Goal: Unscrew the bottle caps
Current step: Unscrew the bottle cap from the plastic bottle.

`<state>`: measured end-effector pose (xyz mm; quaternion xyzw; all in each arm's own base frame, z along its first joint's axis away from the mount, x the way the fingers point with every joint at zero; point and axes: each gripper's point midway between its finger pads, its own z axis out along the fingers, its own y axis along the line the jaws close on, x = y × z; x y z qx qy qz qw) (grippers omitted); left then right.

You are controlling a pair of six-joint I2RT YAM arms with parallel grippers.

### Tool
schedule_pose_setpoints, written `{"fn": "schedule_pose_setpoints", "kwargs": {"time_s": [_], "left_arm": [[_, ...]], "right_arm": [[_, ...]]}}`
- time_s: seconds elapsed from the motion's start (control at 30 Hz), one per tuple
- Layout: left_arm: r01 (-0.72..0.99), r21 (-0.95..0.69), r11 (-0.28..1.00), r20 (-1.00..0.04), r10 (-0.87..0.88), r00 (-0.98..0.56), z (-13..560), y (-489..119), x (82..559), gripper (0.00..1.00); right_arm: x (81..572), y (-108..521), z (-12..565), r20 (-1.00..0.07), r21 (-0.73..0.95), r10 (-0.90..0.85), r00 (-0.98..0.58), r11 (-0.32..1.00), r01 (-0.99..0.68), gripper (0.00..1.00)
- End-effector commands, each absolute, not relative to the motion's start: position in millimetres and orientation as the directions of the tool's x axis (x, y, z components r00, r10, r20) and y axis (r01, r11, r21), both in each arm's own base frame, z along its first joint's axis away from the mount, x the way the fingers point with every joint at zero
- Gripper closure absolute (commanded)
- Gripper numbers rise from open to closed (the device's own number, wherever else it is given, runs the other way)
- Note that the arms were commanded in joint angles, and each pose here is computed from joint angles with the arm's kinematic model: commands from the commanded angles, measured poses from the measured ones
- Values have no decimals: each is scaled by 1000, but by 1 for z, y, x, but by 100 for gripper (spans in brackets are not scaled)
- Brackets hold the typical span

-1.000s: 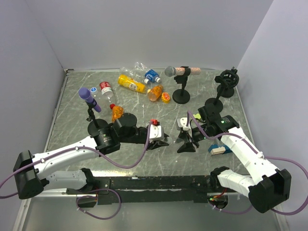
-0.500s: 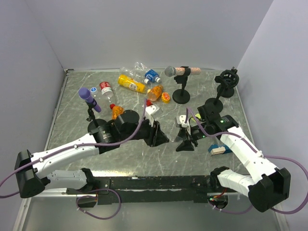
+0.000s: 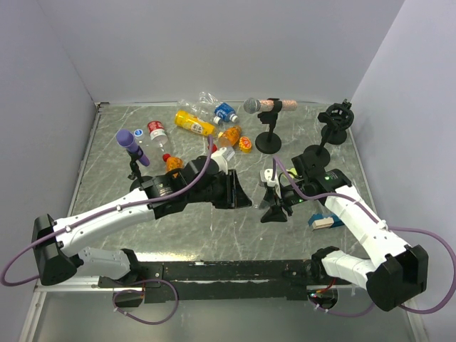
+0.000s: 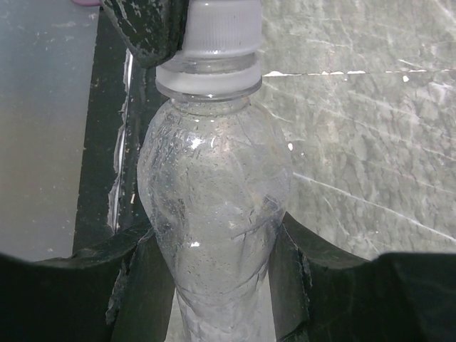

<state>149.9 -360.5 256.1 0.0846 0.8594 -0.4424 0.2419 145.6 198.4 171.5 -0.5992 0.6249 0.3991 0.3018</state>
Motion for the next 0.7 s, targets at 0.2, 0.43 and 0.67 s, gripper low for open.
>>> {"fn": "schedule_pose_setpoints", "kwargs": {"time_s": [0.2,0.43,0.67], "left_arm": [[437,-737,515,-572,-132,-809,289,-353,158,13],[711,-581,396,-773,5,-634,293,-323,136,3],[985,-106,133,-990,79,-117,281,-297,102,3]], "right_arm": [[150,203,178,-870,101,-489,-58,-62,-993,83],[148,203,178,-872,95,-487,-51,-66,-993,83],[139,204,179,-884,91,-467,-24,-123,-988,83]]}}
